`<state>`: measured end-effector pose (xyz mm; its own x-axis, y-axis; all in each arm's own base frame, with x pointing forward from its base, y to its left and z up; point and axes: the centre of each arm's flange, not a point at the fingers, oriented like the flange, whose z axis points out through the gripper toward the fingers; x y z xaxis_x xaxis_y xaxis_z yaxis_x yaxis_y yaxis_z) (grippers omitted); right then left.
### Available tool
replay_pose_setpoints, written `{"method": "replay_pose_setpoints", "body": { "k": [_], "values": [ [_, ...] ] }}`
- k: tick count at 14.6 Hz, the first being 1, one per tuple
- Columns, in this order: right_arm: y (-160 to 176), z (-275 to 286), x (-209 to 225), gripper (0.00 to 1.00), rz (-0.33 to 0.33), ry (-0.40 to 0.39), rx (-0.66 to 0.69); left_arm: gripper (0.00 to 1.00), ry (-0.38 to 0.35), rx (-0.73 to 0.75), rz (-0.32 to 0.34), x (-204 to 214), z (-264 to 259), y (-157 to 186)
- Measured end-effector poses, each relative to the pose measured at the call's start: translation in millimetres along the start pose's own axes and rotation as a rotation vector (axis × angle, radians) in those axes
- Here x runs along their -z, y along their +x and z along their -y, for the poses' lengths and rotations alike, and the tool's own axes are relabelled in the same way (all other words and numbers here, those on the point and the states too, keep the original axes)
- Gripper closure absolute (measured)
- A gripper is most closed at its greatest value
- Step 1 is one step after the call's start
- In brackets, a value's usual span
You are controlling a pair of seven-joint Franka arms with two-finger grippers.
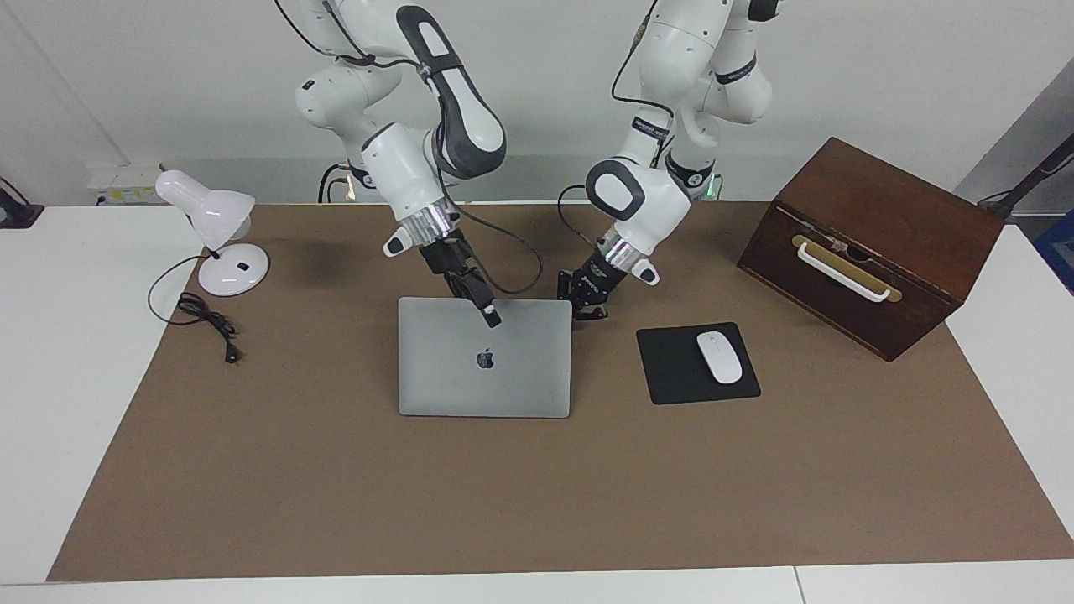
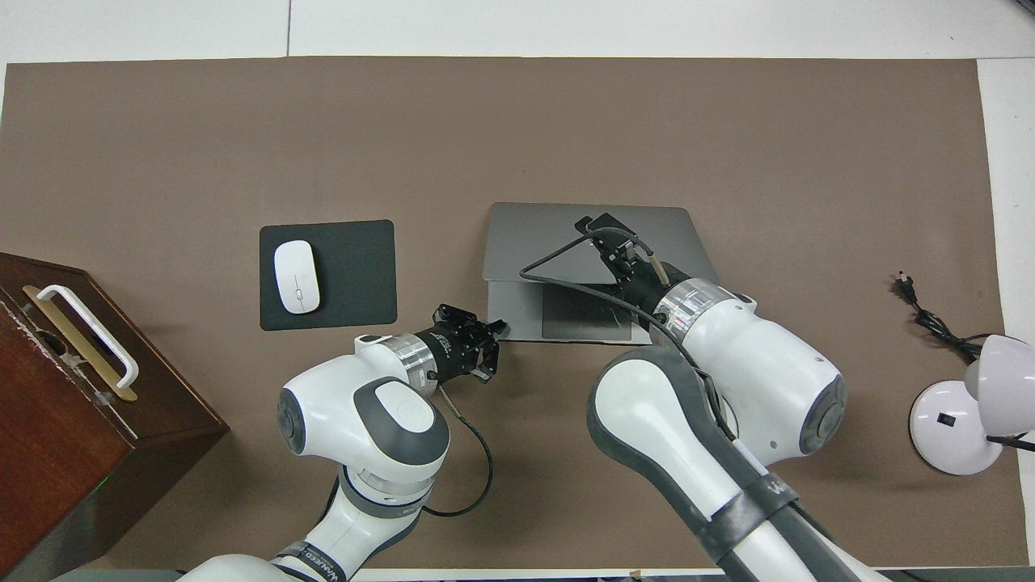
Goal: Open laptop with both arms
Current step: 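Lift the laptop lid upward with the right gripper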
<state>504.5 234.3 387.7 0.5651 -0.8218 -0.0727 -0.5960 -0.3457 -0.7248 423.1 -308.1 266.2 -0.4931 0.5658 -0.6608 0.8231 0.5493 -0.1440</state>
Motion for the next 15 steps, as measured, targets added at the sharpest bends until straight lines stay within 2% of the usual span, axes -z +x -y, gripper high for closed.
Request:
{"method": "replay_pose_setpoints", "body": {
  "k": [6, 10, 15],
  "values": [
    [12, 32, -6, 0.00, -0.021, 0.051, 0.000, 0.99, 0.000, 0.000, 0.000, 0, 0, 0],
    [36, 56, -8, 0.00, -0.008, 0.084, -0.017, 0.99, 0.000, 0.000, 0.000, 0, 0, 0],
    [48, 79, -8, 0.00, -0.010, 0.122, -0.017, 0.99, 0.000, 0.000, 0.000, 0, 0, 0]
  ]
}}
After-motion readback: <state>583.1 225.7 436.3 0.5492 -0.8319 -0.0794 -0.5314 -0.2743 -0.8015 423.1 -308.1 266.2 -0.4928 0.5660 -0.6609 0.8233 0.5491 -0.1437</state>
